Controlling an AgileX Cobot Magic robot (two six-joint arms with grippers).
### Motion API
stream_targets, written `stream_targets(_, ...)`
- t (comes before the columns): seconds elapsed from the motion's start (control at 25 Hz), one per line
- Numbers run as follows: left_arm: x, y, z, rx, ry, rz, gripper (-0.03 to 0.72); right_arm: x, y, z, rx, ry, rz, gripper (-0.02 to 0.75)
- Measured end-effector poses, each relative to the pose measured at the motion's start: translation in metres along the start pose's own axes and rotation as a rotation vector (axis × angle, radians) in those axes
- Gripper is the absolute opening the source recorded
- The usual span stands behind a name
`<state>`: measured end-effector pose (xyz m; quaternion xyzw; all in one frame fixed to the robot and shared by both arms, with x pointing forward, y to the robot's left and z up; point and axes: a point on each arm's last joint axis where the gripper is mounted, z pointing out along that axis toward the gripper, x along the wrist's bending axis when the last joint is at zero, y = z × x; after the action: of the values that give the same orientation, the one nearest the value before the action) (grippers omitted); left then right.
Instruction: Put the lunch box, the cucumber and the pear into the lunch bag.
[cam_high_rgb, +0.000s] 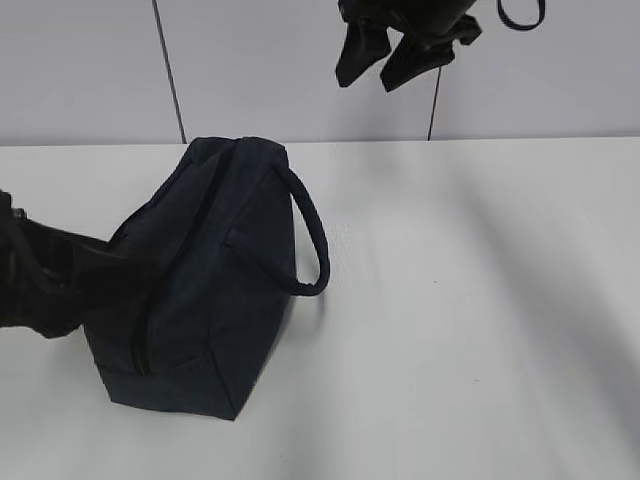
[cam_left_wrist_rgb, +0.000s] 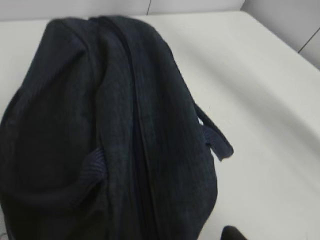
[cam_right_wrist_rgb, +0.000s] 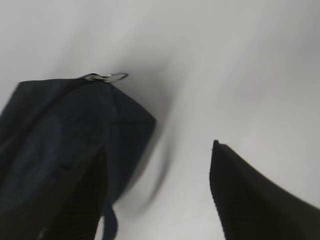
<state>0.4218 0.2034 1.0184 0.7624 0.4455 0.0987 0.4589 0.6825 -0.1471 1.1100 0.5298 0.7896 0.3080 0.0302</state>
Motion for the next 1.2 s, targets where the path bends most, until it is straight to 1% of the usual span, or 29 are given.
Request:
stream_targets(0.08, 0.000, -0.005, 0.000, 0.052, 0.002, -0.015, 0.406, 0.007, -0.003, -0.009, 0.012, -0.099, -0.017, 0.489)
stream_targets(0.12, 0.000, -0.007, -0.001, 0.075, 0.003, -0.020, 0.403, 0.012, -0.006, -0.013, 0.016, -0.133, -0.029, 0.486)
stream_targets(0.2, 0.000, -0.008, -0.003, 0.113, 0.008, -0.018, 0.400, 0.034, -0.015, -0.023, 0.033, -0.190, -0.070, 0.484)
stream_targets(0.24, -0.001, -0.007, -0.005, 0.122, 0.011, -0.019, 0.399, 0.043, -0.020, -0.029, 0.038, -0.212, -0.083, 0.484)
stream_targets(0.32, -0.002, -0.002, -0.011, 0.143, 0.022, 0.015, 0.389, 0.061, -0.033, -0.037, 0.052, -0.238, -0.109, 0.484)
stream_targets(0.36, -0.004, 0.002, -0.014, 0.146, 0.019, 0.030, 0.377, 0.069, -0.040, -0.041, 0.061, -0.259, -0.121, 0.484)
stream_targets(0.44, -0.008, 0.011, -0.022, 0.137, 0.014, 0.062, 0.358, 0.081, -0.058, -0.049, 0.088, -0.273, -0.134, 0.484)
stream_targets(0.56, -0.017, 0.022, -0.035, 0.123, -0.027, 0.091, 0.347, 0.087, -0.090, -0.066, 0.128, -0.282, -0.114, 0.484)
stream_targets(0.64, -0.023, 0.024, -0.041, 0.124, -0.065, 0.089, 0.344, 0.086, -0.115, -0.079, 0.145, -0.286, -0.104, 0.483)
stream_targets(0.76, -0.030, 0.022, -0.046, 0.155, -0.117, 0.087, 0.342, 0.081, -0.156, -0.100, 0.133, -0.291, -0.104, 0.482)
stream_targets(0.8, -0.031, 0.020, -0.048, 0.168, -0.124, 0.094, 0.342, 0.081, -0.167, -0.110, 0.113, -0.291, -0.105, 0.465)
stream_targets(0.84, -0.031, 0.019, -0.050, 0.182, -0.119, 0.103, 0.342, 0.079, -0.179, -0.117, 0.106, -0.291, -0.106, 0.467)
stream_targets(0.92, -0.029, 0.015, -0.056, 0.209, -0.066, 0.096, 0.342, 0.077, -0.200, -0.131, 0.090, -0.294, -0.110, 0.468)
stream_targets(1.0, -0.022, 0.011, -0.066, 0.244, 0.055, 0.099, 0.342, 0.076, -0.221, -0.145, 0.059, -0.294, -0.104, 0.469)
stream_targets(1.04, -0.018, 0.008, -0.072, 0.256, 0.126, 0.084, 0.342, 0.074, -0.232, -0.150, 0.045, -0.296, -0.097, 0.470)
stream_targets(1.12, -0.016, 0.006, -0.089, 0.227, 0.237, 0.040, 0.342, 0.073, -0.253, -0.165, -0.024, -0.285, -0.080, 0.470)
stream_targets(1.2, -0.021, 0.003, -0.109, 0.153, 0.284, 0.023, 0.342, 0.071, -0.275, -0.176, -0.074, -0.278, -0.061, 0.471)
